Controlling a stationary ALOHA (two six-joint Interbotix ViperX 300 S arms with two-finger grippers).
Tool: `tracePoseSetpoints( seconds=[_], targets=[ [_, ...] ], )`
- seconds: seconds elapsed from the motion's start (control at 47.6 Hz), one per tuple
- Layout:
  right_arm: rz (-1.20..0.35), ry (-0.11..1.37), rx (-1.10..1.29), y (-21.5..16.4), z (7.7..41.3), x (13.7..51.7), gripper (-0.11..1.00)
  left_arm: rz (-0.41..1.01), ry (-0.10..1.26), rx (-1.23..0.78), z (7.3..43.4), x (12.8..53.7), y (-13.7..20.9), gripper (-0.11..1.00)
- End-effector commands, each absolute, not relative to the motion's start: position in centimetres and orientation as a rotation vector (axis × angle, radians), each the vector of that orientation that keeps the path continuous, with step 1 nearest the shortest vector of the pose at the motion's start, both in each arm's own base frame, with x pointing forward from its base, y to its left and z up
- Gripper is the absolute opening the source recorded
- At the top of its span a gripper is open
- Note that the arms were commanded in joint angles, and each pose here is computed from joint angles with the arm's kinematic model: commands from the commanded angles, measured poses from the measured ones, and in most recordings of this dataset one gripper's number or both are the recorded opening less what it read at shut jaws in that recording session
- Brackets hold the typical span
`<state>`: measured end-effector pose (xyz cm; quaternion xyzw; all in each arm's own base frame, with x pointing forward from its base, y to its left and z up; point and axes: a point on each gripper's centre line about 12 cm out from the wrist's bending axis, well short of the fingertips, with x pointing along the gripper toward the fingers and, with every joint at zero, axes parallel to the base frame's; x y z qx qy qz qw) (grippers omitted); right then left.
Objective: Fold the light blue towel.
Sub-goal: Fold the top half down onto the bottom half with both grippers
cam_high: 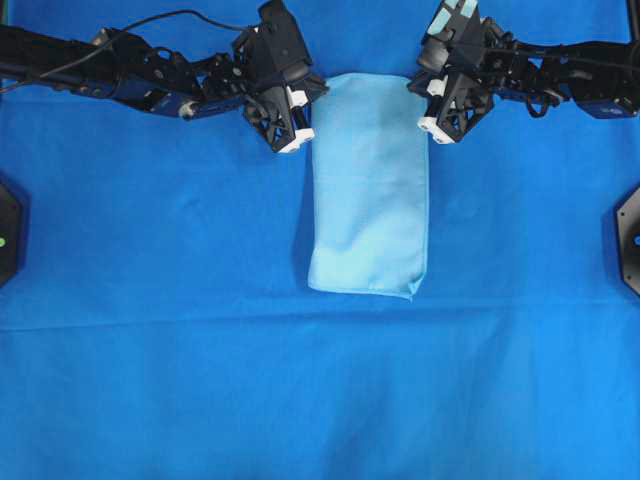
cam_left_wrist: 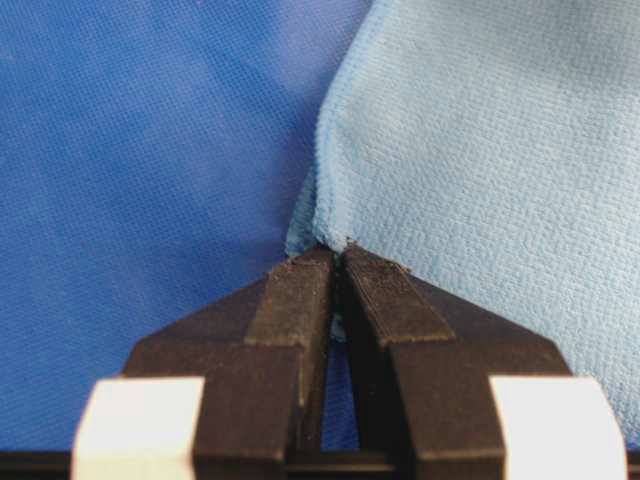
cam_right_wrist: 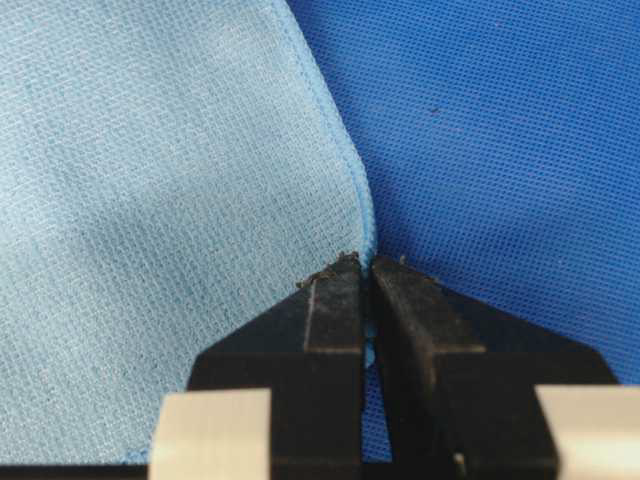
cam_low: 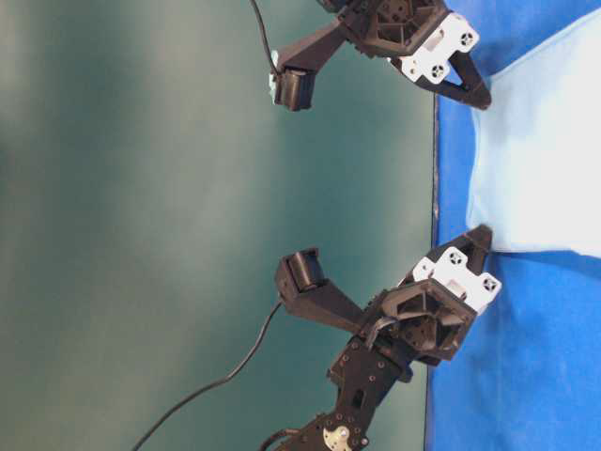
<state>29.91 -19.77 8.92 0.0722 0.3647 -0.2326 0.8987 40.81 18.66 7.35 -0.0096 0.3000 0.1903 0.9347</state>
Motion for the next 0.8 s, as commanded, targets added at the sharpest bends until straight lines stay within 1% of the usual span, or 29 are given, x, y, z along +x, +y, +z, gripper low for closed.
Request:
tracePoseSetpoints(
  seconds=[0.0,0.147,0.252,0.526,0.715,0.778],
  targets=[
    [-0.493,0.688,0.133,-20.2,11.2,30.4,0.02,0.409,0.546,-0.003,10.4,41.0,19.5,0.01],
    [-0.500,0.640,0.115,-20.1,13.2,30.3,0.02,0.408,0.510,0.051,12.6,40.9,19.8,0.01],
    [-0.504,0.628,0.108,-20.2,14.0,30.3,0.02,0.408,0.495,0.068,13.4,40.9,19.8,0.01],
    [-0.506,0.637,0.109,-20.1,14.1,30.1,0.02,0.408,0.505,0.059,13.3,40.4,19.6,0.01],
    [-0.489,0.662,0.102,-18.8,14.9,29.8,0.02,0.378,0.499,0.075,14.3,40.1,18.0,0.01],
    [-0.470,0.669,0.097,-17.7,15.4,29.8,0.02,0.351,0.494,0.084,14.7,40.0,16.7,0.01]
  ],
)
